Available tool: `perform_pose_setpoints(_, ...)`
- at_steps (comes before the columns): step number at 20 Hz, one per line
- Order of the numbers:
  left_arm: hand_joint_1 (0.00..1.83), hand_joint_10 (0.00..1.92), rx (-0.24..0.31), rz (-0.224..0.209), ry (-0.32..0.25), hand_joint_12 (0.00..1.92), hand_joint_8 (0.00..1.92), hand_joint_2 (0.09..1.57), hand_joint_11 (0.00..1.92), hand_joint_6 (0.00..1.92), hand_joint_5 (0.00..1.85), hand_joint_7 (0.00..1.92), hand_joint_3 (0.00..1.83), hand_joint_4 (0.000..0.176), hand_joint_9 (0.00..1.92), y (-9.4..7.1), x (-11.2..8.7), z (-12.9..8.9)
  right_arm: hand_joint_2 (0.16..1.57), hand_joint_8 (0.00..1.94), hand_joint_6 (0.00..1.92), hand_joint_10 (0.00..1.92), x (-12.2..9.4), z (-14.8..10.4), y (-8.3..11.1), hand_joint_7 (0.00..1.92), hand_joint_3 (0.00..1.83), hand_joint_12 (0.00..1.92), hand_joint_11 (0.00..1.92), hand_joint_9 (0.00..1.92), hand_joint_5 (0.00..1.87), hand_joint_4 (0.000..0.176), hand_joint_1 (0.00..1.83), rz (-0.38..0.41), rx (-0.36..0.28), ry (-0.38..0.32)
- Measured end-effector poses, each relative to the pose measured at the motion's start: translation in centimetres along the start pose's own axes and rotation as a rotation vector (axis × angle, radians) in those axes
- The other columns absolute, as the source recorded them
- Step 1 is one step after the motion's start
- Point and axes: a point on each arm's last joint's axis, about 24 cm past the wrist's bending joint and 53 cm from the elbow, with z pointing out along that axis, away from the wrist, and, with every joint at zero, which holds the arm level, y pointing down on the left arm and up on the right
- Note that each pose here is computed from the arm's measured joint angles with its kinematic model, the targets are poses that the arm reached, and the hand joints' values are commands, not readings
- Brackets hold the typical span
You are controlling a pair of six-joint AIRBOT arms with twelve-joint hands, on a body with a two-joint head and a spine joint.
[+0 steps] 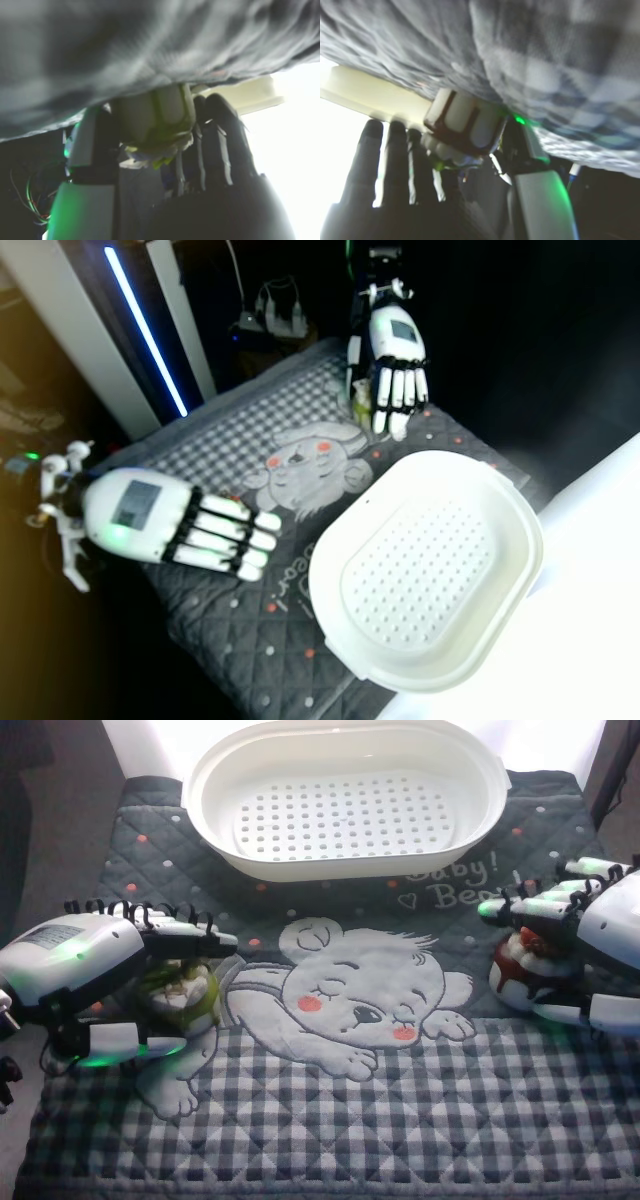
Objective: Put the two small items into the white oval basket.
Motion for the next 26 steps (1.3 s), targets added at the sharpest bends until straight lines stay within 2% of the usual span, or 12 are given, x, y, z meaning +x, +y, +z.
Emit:
perform_pose_setpoints(1, 1.28, 1.23, 0.000, -0.001, -0.002, 1.74, 0.09, 1.21, 0.46, 0.07, 0.70, 0.65, 0.00, 0.000, 0.45, 0.0, -0.1, 0.0, 1.26, 1.31, 1.40, 1.51, 0.0, 0.1, 0.1, 0.71, 0.00, 1.74, 0.72, 0.76, 0.55, 0.000, 1.27, 0.004, 0.000, -0.001)
perform_pose_setpoints(3, 1.54, 1.44, 0.004, -0.003, -0.010, 1.67, 0.12, 1.18, 0.56, 0.08, 0.76, 0.68, 0.00, 0.000, 0.65, -0.1, -0.2, 0.0, 1.25, 1.41, 1.32, 1.56, -0.1, 0.3, 0.2, 0.72, 0.00, 1.78, 0.82, 0.81, 0.62, 0.000, 1.33, 0.007, -0.001, 0.002)
perform_pose_setpoints(4, 1.37, 1.49, 0.006, -0.003, -0.013, 1.60, 0.13, 1.22, 0.62, 1.18, 0.65, 0.69, 0.06, 0.000, 0.64, -0.1, -0.3, 0.0, 1.24, 1.40, 1.31, 1.55, -0.1, 0.4, 0.4, 0.74, 0.00, 1.77, 0.86, 0.82, 0.64, 0.000, 1.33, 0.004, -0.005, 0.005)
perform_pose_setpoints(5, 1.34, 1.51, 0.009, -0.005, -0.017, 1.65, 0.21, 1.26, 0.62, 1.42, 0.61, 0.69, 0.02, 0.000, 0.63, -0.3, -0.4, 0.0, 1.26, 1.51, 1.35, 1.62, -0.2, 0.7, 0.7, 0.75, 0.00, 1.83, 0.90, 0.87, 0.66, 0.000, 1.20, -0.002, -0.010, 0.009)
perform_pose_setpoints(6, 1.32, 1.49, 0.013, -0.012, -0.023, 1.68, 1.28, 1.27, 0.65, 1.43, 0.71, 0.61, 0.00, 0.000, 0.65, -0.6, -0.5, -0.2, 1.27, 1.54, 1.35, 1.64, -0.3, 0.9, 1.2, 0.78, 0.01, 1.86, 0.93, 0.90, 0.64, 0.000, 1.18, -0.015, -0.020, 0.017)
perform_pose_setpoints(8, 1.13, 1.50, 0.039, 0.001, -0.036, 1.79, 1.61, 1.31, 0.67, 1.43, 0.71, 0.54, 0.00, 0.000, 0.62, -1.5, -1.1, -0.6, 1.26, 1.51, 1.29, 1.67, -0.5, 0.6, 2.1, 0.72, 0.00, 1.92, 0.89, 0.81, 0.61, 0.000, 1.31, -0.032, -0.040, 0.021)
perform_pose_setpoints(13, 1.27, 1.80, 0.116, 0.021, -0.174, 1.92, 1.65, 1.33, 0.50, 1.43, 0.61, 0.49, 0.00, 0.000, 0.59, -3.8, -6.0, -1.0, 1.26, 1.41, 1.46, 1.58, -4.1, 0.7, 4.1, 0.69, 0.00, 1.83, 0.64, 0.71, 0.62, 0.000, 1.33, -0.059, -0.091, -0.055)
perform_pose_setpoints(16, 1.29, 1.72, 0.179, 0.046, -0.232, 1.92, 1.53, 1.30, 0.45, 1.47, 0.61, 0.55, 0.00, 0.000, 0.65, -5.9, -8.6, 0.8, 1.23, 1.46, 1.13, 1.60, -6.7, 1.6, 6.2, 0.76, 0.00, 1.84, 0.90, 0.85, 0.66, 0.000, 1.33, -0.153, -0.134, -0.130)
perform_pose_setpoints(19, 1.27, 1.66, 0.191, 0.043, -0.295, 1.92, 1.68, 1.34, 0.63, 1.62, 0.60, 0.49, 0.00, 0.000, 0.54, -6.9, -11.9, 4.4, 1.25, 1.61, 1.15, 1.71, -7.6, 3.3, 7.3, 0.78, 0.00, 1.91, 1.02, 0.98, 0.69, 0.000, 1.22, -0.196, -0.147, -0.153)
perform_pose_setpoints(21, 1.28, 1.74, 0.196, 0.071, -0.282, 1.92, 1.62, 1.33, 0.62, 1.51, 0.56, 0.53, 0.00, 0.000, 0.63, -8.1, -13.2, 7.2, 1.23, 1.43, 1.29, 1.72, -7.7, 5.2, 6.4, 0.79, 0.00, 1.92, 1.12, 1.04, 0.72, 0.000, 1.22, -0.203, -0.111, -0.128)
perform_pose_setpoints(24, 1.30, 1.74, 0.194, 0.095, -0.296, 1.92, 1.59, 1.30, 0.64, 1.41, 0.57, 0.60, 0.00, 0.000, 0.69, -9.3, -14.8, 9.8, 1.21, 1.27, 1.40, 1.41, -8.8, 8.1, 7.2, 0.78, 0.00, 1.53, 0.72, 0.82, 0.67, 0.000, 1.35, -0.245, -0.100, -0.135)
perform_pose_setpoints(26, 1.30, 1.67, 0.151, 0.094, -0.267, 1.91, 1.48, 1.29, 0.60, 1.46, 0.58, 0.62, 0.00, 0.000, 0.71, -8.4, -14.6, 11.8, 1.24, 1.36, 1.45, 1.48, -8.9, 9.8, 8.2, 0.75, 0.01, 1.69, 0.70, 0.79, 0.61, 0.000, 1.33, -0.310, -0.101, -0.130)
